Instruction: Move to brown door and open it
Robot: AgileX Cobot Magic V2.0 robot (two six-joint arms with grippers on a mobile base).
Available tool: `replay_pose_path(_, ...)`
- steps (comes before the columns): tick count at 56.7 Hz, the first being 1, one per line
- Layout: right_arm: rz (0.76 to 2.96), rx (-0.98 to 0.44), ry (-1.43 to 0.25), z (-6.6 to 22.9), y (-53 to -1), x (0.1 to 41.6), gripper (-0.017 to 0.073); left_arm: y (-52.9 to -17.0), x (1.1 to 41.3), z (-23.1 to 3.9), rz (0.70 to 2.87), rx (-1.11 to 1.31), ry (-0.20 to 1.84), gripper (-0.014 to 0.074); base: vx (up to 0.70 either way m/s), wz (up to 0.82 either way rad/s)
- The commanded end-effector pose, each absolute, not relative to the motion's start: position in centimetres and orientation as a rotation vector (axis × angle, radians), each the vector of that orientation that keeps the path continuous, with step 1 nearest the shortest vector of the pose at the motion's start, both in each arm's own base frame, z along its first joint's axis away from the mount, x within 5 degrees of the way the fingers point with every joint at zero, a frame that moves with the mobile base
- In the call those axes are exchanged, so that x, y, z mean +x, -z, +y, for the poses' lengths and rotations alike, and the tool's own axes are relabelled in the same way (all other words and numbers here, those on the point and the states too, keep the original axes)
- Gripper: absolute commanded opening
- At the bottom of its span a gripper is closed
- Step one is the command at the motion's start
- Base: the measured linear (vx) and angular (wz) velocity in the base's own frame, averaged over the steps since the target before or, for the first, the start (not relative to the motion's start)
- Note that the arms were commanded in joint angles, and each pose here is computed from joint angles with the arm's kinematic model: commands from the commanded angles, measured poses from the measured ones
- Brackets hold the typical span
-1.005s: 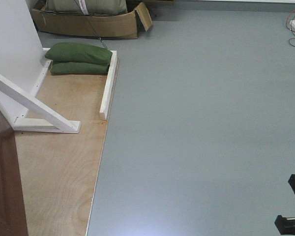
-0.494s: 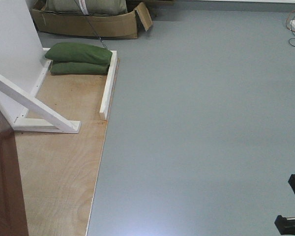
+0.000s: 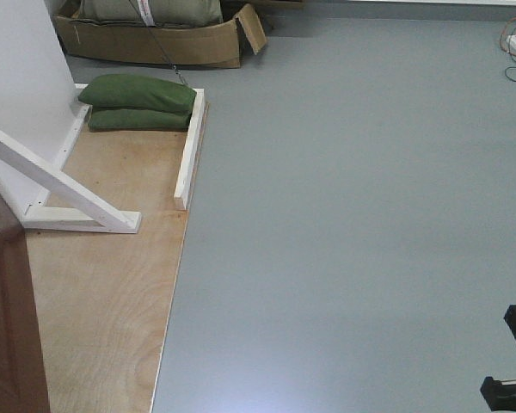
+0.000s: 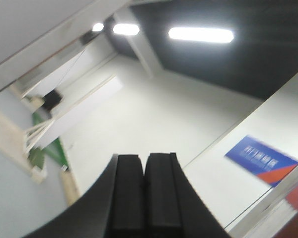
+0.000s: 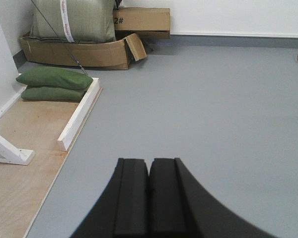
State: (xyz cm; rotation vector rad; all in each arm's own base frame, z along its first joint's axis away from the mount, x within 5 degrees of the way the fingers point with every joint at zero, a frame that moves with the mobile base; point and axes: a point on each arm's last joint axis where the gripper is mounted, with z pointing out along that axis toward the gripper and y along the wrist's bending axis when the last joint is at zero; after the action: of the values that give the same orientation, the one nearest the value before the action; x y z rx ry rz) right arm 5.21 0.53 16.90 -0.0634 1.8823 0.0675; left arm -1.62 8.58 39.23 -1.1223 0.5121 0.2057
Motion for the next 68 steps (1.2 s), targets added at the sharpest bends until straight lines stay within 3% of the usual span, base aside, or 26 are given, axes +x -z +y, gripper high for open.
replay_pose_path(1,1.803,-0.068,-0.051,0.5,-17.5,5.4,0.0,-40.6,-1.1,8.6,0.521,-1.146,-0.243,-0.0003,0.0,0.0)
replay_pose_path(22,1.797,-0.067,-0.051,0.5,-17.5,5.4,0.0,-41.6,3.0,6.3,0.8,-0.853,0.02,-0.0003,0.0,0.0)
replay_pose_path(68,1.798,-0.067,-0.051,0.5,-17.5,5.4,0.0,-41.8,5.7,1.1,1.098,-0.357,0.382,-0.0003,0.0,0.0)
